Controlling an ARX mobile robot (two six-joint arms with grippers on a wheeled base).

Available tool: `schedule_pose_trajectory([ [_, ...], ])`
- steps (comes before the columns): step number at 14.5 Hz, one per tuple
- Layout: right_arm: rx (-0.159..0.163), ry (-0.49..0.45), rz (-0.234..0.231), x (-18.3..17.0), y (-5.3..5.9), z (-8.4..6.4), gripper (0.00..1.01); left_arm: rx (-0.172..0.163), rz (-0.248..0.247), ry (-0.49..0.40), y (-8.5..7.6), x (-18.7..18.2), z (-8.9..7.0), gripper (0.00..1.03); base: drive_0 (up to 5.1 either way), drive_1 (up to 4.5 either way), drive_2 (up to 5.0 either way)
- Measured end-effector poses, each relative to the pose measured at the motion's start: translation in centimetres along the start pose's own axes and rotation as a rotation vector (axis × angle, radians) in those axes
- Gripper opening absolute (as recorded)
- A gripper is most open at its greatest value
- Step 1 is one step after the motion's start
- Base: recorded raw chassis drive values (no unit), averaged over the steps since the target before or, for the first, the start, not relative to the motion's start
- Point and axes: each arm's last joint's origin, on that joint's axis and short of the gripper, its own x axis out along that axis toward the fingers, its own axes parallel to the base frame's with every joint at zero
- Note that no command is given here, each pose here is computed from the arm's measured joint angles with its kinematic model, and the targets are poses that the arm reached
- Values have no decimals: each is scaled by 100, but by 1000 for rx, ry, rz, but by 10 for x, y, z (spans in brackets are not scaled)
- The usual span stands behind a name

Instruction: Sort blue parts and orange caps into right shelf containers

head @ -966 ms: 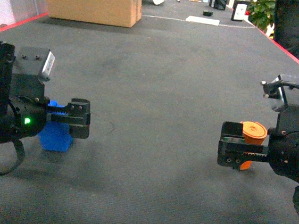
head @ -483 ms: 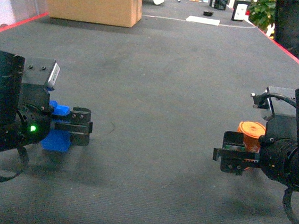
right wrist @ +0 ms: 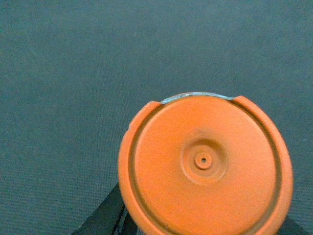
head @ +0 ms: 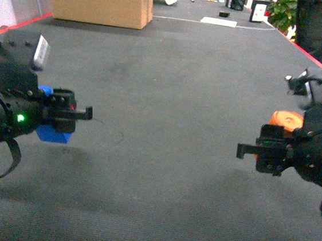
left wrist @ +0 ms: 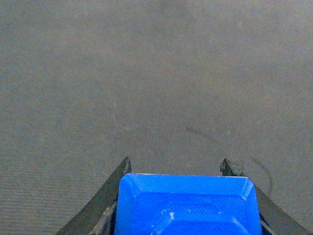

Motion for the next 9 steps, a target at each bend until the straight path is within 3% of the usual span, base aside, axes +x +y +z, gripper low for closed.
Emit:
schedule_pose_trajectory([
  [1,7,-80,-23,-17,-3,12,42,-15,12,-77,1,-17,14,44,0,0,0],
  [3,18,-236,-113,-63,-16,33,42,-29,61,-259,4,-64,37,44,0,0,0],
  [5,5,-356,-178,-126,-28,43,42,-13,175,-449,9,-134,48,44,0,0,0],
  [6,7,-443,-193,-165,-32,52,42,5,211,-500,9,-169,48,44,0,0,0],
  [9,33,-588,-216,-220,-36,57,42,-17,217,-613,4,-222,61,44,0,0,0],
])
